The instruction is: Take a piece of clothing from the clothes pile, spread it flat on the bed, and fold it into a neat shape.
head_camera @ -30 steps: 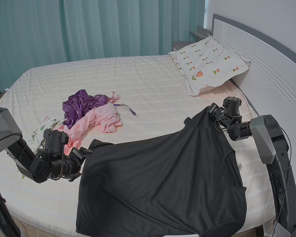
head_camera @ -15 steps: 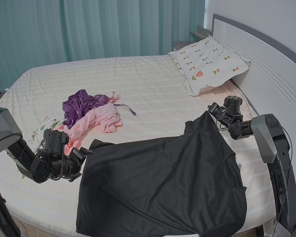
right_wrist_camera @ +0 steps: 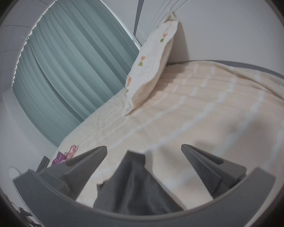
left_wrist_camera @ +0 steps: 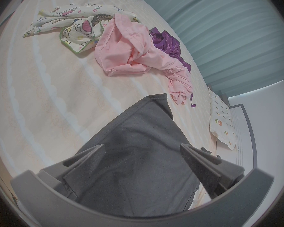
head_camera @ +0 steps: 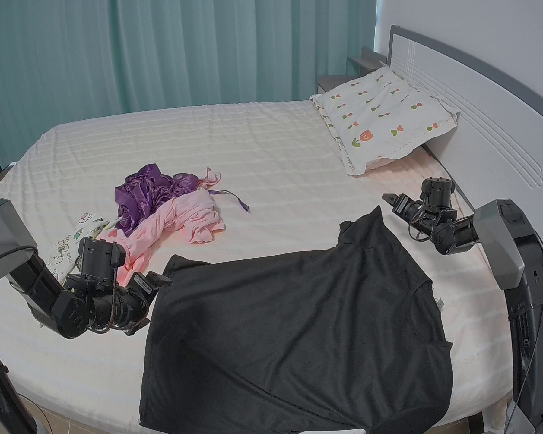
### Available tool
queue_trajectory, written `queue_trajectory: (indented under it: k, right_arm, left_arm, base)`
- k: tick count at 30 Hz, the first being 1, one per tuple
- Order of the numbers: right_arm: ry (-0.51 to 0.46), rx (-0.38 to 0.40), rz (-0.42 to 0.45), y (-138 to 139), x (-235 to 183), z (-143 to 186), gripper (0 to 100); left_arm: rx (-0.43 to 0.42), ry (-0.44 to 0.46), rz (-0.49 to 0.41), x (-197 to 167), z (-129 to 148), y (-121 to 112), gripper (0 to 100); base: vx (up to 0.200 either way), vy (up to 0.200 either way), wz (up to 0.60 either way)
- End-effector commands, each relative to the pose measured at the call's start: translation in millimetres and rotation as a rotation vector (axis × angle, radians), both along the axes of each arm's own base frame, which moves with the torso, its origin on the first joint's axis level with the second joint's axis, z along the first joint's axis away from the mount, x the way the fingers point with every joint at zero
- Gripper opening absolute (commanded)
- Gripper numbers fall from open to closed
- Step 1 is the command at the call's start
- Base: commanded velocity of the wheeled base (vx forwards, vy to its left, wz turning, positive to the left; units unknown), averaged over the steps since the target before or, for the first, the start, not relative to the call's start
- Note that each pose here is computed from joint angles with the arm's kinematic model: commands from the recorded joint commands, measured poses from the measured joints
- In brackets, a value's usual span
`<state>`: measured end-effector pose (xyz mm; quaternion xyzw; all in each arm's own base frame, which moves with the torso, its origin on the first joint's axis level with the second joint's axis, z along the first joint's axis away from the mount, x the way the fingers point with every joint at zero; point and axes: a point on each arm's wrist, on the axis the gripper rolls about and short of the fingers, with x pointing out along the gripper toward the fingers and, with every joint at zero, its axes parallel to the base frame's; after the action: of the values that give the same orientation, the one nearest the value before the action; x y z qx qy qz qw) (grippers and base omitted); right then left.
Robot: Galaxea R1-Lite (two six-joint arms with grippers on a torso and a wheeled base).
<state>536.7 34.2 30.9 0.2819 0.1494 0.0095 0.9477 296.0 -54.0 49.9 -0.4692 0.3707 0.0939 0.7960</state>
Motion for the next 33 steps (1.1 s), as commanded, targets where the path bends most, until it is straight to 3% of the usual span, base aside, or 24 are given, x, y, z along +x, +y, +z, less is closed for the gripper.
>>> queue_trajectory:
  k: [1, 4, 10, 15, 18, 25, 30, 33]
  right_arm:
    - [0.016, 0.004, 0.027, -2.2, -64.1, 41.4, 100]
    - [0.035, 0.005, 0.026, -5.1, -88.4, 45.9, 100]
    - [0.099, 0.016, 0.013, -12.7, -175.8, 50.0, 100]
    - [0.112, 0.082, 0.007, -10.3, -220.4, 47.6, 100]
    - [0.168, 0.143, -0.008, -11.3, -254.8, 37.3, 100]
    - [0.295, 0.257, -0.032, -9.9, -281.2, 8.5, 100]
    - [0.298, 0.266, -0.027, -11.0, -283.6, 2.6, 100]
    - [0.328, 0.263, -0.023, -11.2, -291.9, -1.5, 100]
  left_arm:
    - [-0.007, -0.026, -0.026, -16.6, 13.2, -3.3, 100]
    - [-0.005, -0.028, -0.04, -22.1, 15.2, -5.7, 100]
    - [-0.006, -0.028, -0.105, -36.3, 18.8, -21.3, 100]
    - [0.008, 0.005, -0.133, -43.1, 12.0, -28.1, 100]
    - [0.034, 0.083, -0.151, -64.4, -3.0, -25.6, 100]
    - [0.059, 0.164, -0.155, -82.9, -16.1, -19.7, 100]
    - [0.109, 0.212, -0.215, -97.6, -25.5, -20.8, 100]
    - [0.191, 0.248, -0.25, -103.0, -35.6, -20.5, 100]
  base:
    - [0.0, 0.0, 0.0]
    - [-0.2, 0.0, 0.0]
    - [-0.2, 0.0, 0.0]
    - [-0.2, 0.0, 0.0]
    - [-0.2, 0.0, 0.0]
    - [-0.029, 0.0, 0.0]
    - [0.0, 0.0, 0.0]
    - [0.0, 0.0, 0.0]
